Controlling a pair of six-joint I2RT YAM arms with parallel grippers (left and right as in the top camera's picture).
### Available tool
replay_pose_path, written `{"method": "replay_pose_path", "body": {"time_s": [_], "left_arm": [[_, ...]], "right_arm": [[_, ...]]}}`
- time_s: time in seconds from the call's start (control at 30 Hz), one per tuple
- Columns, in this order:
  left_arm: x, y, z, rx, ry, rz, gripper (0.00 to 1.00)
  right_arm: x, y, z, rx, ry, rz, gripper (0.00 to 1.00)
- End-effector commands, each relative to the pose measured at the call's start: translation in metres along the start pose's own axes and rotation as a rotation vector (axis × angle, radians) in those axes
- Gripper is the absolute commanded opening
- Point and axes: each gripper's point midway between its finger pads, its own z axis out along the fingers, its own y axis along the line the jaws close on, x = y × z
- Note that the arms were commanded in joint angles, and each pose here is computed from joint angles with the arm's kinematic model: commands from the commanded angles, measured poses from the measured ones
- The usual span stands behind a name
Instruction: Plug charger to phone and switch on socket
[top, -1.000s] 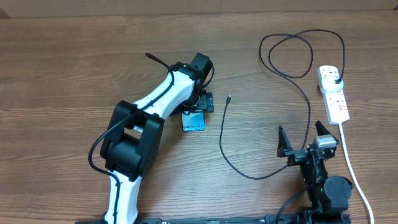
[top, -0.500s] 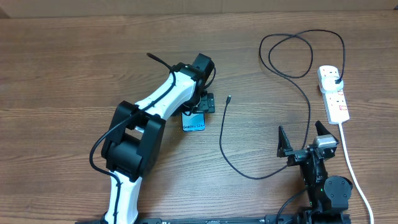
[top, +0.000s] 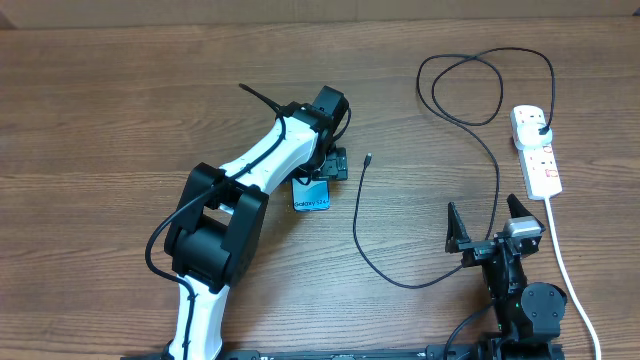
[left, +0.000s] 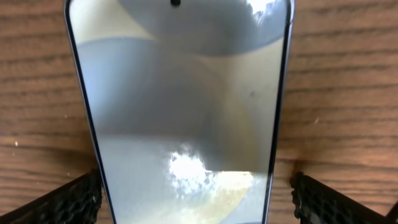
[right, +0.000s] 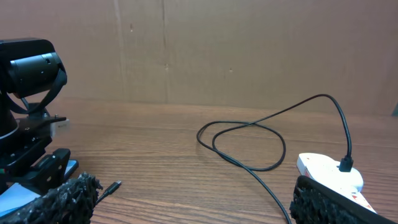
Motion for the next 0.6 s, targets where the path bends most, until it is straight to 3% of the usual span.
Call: {"method": "replay_pose_path", "body": {"time_s": [0.0,0.57], "left_arm": [[-0.0006,-0.0013,0.0062,-0.023,-0.018,0.029,1.00],[0.0000,0.0060,0.0065,-0.062,-0.020,0.029,0.97]], "right_arm": [[0.0023,-0.0018,0.0001,0.010,-0.001,0.002,1.00],[0.0024,-0.0018,0.0001,0.010,-0.001,0.003,1.00]]}}
